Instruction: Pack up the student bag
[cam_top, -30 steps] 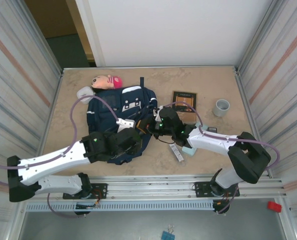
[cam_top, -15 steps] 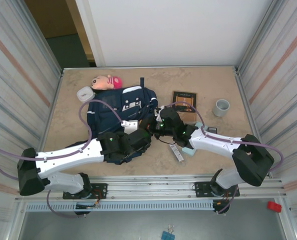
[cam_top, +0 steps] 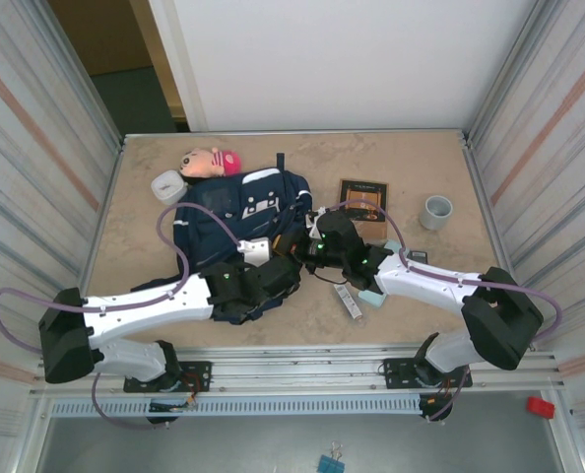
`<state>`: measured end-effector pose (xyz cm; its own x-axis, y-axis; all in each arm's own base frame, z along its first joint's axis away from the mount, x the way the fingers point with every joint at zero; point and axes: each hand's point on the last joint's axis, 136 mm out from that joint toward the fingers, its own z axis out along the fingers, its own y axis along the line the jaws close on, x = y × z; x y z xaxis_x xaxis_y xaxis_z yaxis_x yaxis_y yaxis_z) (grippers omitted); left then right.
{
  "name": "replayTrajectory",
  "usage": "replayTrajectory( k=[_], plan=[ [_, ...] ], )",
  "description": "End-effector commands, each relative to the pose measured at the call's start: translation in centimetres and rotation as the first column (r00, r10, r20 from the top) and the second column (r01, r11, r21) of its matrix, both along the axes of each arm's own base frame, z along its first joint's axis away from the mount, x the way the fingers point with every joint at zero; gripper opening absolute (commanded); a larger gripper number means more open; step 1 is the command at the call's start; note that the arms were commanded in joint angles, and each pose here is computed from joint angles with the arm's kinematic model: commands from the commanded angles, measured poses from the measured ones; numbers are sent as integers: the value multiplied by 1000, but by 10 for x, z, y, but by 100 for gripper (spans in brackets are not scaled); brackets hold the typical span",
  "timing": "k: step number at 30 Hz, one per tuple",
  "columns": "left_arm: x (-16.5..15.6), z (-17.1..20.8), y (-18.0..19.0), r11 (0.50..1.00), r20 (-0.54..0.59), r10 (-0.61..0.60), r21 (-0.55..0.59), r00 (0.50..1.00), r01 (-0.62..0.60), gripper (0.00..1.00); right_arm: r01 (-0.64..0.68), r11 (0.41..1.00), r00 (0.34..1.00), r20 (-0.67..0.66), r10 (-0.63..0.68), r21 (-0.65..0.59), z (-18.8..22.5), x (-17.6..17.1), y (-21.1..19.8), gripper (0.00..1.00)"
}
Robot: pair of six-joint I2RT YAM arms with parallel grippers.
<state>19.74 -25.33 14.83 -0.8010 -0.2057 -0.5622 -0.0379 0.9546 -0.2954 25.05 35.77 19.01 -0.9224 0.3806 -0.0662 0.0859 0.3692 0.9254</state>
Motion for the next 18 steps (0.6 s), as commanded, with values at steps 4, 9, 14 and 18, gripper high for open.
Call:
replayTrajectory(
  k=[4,9,14,18],
  plan=[
    [16,7,-1,997,45,58,-61,997,-55,48,-54,987,993,112,37,150,66,-4,9,2],
    [17,6,3,996,31,70,-61,997,-68,28,-60,991,992,114,47,121,62,-6,6,2],
    [11,5,7,997,7,56,-56,998,-56,16,-54,995,993,110,44,87,57,-3,-2,2],
    [4,4,12,997,-13,41,-65,999,-42,7,-48,996,992,117,39,71,59,-1,-10,2]
  ],
)
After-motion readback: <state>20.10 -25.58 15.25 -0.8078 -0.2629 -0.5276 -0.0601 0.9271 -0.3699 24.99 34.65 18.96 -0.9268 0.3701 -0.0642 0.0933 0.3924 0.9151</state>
